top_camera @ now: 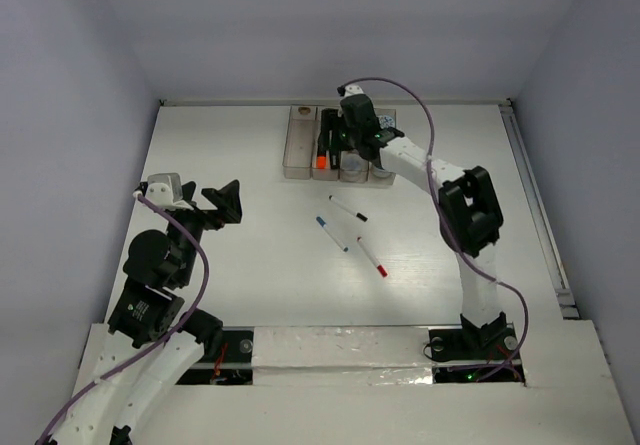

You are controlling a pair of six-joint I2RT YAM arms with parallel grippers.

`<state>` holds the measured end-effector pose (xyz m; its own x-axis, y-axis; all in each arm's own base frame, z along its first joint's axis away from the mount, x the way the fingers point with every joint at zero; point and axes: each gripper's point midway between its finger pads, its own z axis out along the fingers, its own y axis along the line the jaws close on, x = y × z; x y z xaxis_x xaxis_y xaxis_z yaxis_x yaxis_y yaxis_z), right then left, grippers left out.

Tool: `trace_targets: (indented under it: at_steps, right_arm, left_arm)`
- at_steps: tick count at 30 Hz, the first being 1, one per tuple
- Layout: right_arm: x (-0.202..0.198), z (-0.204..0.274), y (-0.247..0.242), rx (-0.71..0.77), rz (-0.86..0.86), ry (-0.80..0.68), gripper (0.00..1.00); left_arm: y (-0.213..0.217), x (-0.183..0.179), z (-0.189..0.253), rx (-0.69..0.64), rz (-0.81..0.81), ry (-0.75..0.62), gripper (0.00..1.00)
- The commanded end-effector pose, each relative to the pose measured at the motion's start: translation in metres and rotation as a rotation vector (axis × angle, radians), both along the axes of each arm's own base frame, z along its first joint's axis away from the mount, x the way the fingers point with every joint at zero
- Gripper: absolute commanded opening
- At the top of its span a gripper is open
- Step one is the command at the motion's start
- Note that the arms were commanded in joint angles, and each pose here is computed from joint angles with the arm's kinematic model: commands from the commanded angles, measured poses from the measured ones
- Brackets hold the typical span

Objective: Sort the stationery into containers
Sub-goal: Pick up the pen from the center of the board.

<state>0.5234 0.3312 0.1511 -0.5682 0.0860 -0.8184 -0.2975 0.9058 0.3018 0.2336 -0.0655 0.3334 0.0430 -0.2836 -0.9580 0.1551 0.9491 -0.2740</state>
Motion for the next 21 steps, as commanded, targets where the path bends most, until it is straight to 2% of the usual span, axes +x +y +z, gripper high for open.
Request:
trace_targets:
  at_steps: [1,2,3,6,8,12,17,20,21]
  right_arm:
    - [-0.056,0.051,0.006,-0.014,0.13,-0.084,0.66]
    - [-0.073,0.039,0.004,-0.044,0.154,-0.055,0.66]
    - [-0.104,0.006,0.005,-0.09,0.204,0.017,0.62]
    - [-0.162,-0.017,0.003,-0.16,0.306,0.093,0.58]
    - [-0.196,-0.048,-0.008,-0.211,0.341,0.181,0.58]
    - [-0.226,-0.067,-0.013,-0.257,0.372,0.244,0.62]
    - [-0.239,-0.095,-0.006,-0.343,0.396,0.302,0.62]
    - [-0.233,-0.114,-0.012,-0.407,0.339,0.318,0.58]
    - [-0.235,-0.116,-0.007,-0.415,0.344,0.316,0.52]
  left_arm:
    - [-0.002,0.003,0.007,-0.01,-0.006,-0.03,0.99]
    - [-0.002,0.003,0.007,-0.008,-0.006,-0.029,0.99]
    - [-0.002,0.003,0.007,-0.009,-0.008,-0.028,0.99]
    - [-0.003,0.003,0.008,-0.009,-0.012,-0.03,0.99]
    - [-0.005,0.004,0.007,-0.007,-0.017,-0.027,0.99]
    - [-0.006,0.005,0.006,-0.004,-0.022,-0.022,0.99]
    - [-0.005,0.004,0.005,-0.005,-0.019,-0.023,0.99]
    - [-0.004,0.002,0.007,-0.008,-0.018,-0.029,0.99]
    - [-0.004,0.002,0.007,-0.009,-0.017,-0.03,0.99]
